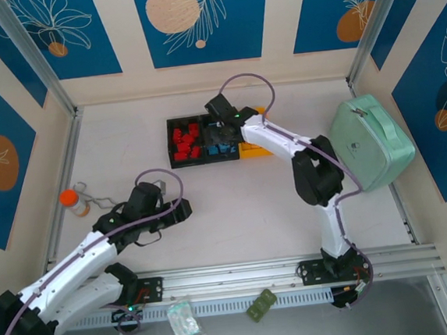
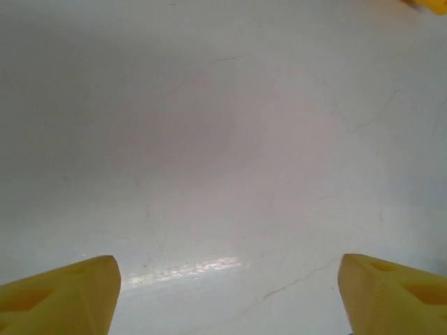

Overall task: Sort the legos into containers by color
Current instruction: Reset both arms

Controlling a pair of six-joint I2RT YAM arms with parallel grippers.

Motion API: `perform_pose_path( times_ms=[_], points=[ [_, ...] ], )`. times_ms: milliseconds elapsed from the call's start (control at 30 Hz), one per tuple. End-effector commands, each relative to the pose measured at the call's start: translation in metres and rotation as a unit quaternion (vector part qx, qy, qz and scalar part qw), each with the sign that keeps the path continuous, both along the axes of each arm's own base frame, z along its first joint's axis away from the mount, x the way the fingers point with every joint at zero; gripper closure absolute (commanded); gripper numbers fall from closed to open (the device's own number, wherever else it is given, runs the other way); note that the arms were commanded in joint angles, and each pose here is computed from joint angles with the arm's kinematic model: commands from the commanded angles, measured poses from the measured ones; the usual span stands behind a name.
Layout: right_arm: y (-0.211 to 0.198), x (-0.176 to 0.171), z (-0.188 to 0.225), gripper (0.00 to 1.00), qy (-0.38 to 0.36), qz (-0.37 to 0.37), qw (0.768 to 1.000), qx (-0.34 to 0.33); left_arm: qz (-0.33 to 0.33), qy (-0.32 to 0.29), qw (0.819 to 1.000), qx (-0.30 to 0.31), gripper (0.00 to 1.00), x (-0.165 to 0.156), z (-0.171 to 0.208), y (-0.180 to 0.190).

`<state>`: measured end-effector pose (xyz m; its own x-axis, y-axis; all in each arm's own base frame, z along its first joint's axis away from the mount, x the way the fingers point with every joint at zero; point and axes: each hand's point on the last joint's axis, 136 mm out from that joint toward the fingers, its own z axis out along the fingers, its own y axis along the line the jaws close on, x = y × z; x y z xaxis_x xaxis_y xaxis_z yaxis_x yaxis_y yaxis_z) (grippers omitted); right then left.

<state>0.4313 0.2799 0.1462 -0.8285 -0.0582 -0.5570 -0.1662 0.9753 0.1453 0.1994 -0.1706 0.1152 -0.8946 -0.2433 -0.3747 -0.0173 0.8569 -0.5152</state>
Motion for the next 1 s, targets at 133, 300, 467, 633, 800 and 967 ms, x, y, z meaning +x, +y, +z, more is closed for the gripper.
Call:
perform_pose_path(
  times_ms=[133, 300, 467, 633, 800, 967],
  points=[
    [-0.046, -0.038, 0.053, 0.01, -0.069, -0.004, 0.997, 0.028, 0.01, -0.059, 0.995, 0.078, 0.01, 0.039, 0.032, 0.013],
    [-0.096, -0.064, 0.055, 0.01, -0.099, -0.035, 0.994, 0.027, 0.046, -0.113, 0.979, 0.164, 0.01, 0.076, 0.055, 0.045],
    [-0.156, -0.081, 0.054, 0.01, -0.127, -0.098, 0.987, 0.001, 0.084, -0.173, 0.952, 0.239, 0.01, 0.11, 0.08, 0.084],
    [-0.211, -0.091, 0.057, 0.01, -0.21, -0.146, 0.965, -0.052, 0.126, -0.213, 0.909, 0.335, 0.01, 0.134, 0.081, 0.14],
    [-0.237, -0.095, 0.042, 0.01, -0.309, -0.133, 0.935, -0.109, 0.138, -0.228, 0.884, 0.384, 0.01, 0.145, 0.052, 0.17],
    [-0.27, -0.092, 0.004, 0.01, -0.303, -0.188, 0.93, -0.088, 0.16, -0.298, 0.857, 0.39, 0.01, 0.164, 0.026, 0.175]
  ],
)
